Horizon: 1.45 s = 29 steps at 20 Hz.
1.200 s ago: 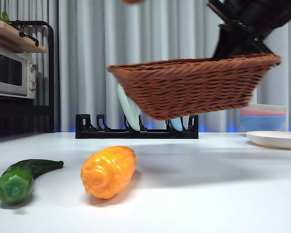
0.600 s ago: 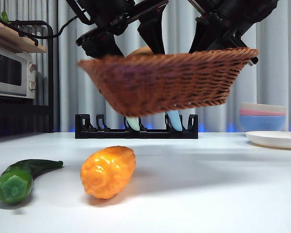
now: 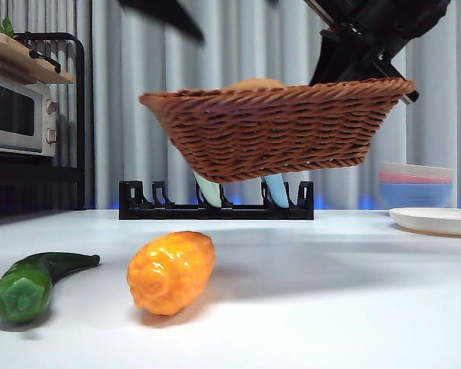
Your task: Pick up the basket,pick up the corn from the table,pick up the potato from the table,pick up the cucumber from the table,put all items into the basket
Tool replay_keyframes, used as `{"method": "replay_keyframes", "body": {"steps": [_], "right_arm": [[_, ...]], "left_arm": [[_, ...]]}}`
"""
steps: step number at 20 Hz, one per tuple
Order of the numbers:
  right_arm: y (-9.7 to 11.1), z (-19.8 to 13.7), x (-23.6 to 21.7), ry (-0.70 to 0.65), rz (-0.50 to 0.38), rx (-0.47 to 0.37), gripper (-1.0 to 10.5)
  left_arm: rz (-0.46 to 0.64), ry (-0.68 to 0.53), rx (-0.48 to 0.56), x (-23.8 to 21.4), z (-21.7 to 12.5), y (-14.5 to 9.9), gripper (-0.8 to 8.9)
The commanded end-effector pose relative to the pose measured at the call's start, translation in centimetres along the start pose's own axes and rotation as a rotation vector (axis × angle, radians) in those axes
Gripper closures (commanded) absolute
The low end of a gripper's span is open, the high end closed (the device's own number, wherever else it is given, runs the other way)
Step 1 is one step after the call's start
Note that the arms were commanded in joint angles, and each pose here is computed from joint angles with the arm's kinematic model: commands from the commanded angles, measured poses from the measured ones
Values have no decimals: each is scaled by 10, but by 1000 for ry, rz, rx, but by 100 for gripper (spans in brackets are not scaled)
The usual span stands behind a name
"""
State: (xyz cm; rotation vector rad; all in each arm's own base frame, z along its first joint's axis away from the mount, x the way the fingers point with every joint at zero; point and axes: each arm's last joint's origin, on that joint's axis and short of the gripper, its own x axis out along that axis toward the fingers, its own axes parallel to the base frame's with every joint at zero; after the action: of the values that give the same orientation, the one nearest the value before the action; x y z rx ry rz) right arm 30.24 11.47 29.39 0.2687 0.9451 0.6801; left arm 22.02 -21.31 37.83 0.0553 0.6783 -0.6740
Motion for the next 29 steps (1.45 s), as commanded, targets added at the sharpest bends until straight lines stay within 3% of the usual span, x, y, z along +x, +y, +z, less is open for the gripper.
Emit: {"method": "replay_keyframes", "body": {"steps": [1,5,9,14,17,20,29], "right_arm": [[-8,6,-4,-42,1,2,959],[-28,12,-17,-91,-35,39,959],[-46,14,-28,-125,-72,79,959],[-57,15,-37,-137,-25,107,959],[-57,14,-37,-133,-25,110,959],[-57,13,-37,-123,-26,116,959],[-57,9,-37,-88,-31,117,959]], "left_arm": [[-17,68,49,-43,-3,-9,218],[-26,240,58,-94,-33,-20,218],[64,328,93,-95,-58,-41,221],[85,353,0,-38,-102,-51,222],[129,370,-82,2,-123,-37,342],[126,447,-153,40,-133,-18,347],[171,571,-170,116,-153,7,355]]}}
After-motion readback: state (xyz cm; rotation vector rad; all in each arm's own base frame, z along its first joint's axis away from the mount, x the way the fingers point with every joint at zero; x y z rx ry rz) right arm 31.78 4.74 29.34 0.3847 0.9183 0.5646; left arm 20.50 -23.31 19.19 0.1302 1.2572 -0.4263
